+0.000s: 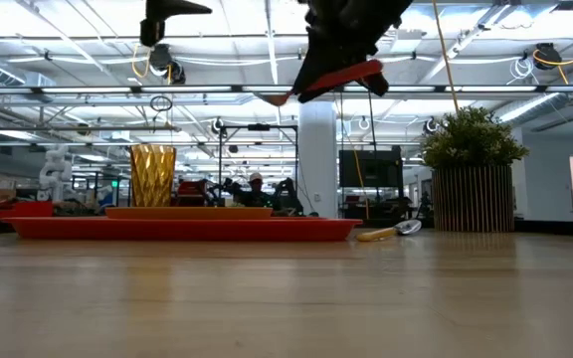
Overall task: Pick and place plate/cup/fork/spoon on tray
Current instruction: Put the pink fork on the red tray to the right of the orange plate
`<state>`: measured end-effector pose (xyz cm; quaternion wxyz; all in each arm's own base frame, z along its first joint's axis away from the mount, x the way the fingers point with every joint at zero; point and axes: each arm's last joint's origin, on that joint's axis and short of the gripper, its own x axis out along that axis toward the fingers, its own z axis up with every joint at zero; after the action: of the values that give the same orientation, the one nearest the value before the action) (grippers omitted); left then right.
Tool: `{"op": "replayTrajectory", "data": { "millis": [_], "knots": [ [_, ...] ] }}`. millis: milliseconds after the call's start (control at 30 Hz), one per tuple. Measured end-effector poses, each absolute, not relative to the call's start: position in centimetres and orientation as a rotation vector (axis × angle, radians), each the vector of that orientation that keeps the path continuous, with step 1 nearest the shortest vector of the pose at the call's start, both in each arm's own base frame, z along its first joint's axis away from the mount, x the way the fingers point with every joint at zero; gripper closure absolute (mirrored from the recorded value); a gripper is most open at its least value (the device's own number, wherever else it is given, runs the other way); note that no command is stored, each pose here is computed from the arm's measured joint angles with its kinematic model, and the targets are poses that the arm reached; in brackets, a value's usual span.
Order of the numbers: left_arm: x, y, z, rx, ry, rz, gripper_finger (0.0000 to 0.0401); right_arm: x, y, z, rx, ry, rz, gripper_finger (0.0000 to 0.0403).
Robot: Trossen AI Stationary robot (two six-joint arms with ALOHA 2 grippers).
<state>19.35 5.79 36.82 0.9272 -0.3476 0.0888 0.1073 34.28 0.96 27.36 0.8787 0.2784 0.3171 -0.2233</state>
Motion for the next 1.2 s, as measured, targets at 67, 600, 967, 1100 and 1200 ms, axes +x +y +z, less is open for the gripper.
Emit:
{"op": "replayTrajectory", "data": {
  "millis": [67,600,967,1100,1200],
  "knots": [
    [18.6,5.9,37.1,-0.661,0.178,0.236,0.027,34.4,0.3,27.5,0.661,0.602,-0.549,0.0368],
    [16.7,6.4,36.7,-0.665,0.227,0.32,0.027,34.0,-5.3,23.7,1.215,-0.093,-0.758,0.0367],
    [16.7,6.7,36.7,-0.658,0.213,0.357,0.027,36.4,-9.1,20.7,1.329,-0.308,-0.591,0.0367],
    [16.7,6.8,36.8,-0.675,0.207,0.364,0.027,38.5,-9.8,22.2,1.296,-0.136,-0.624,0.0369],
    [16.7,6.8,36.8,-0.693,0.204,0.366,0.027,39.1,-10.0,23.6,1.22,0.044,-0.769,0.0369]
  ]
}}
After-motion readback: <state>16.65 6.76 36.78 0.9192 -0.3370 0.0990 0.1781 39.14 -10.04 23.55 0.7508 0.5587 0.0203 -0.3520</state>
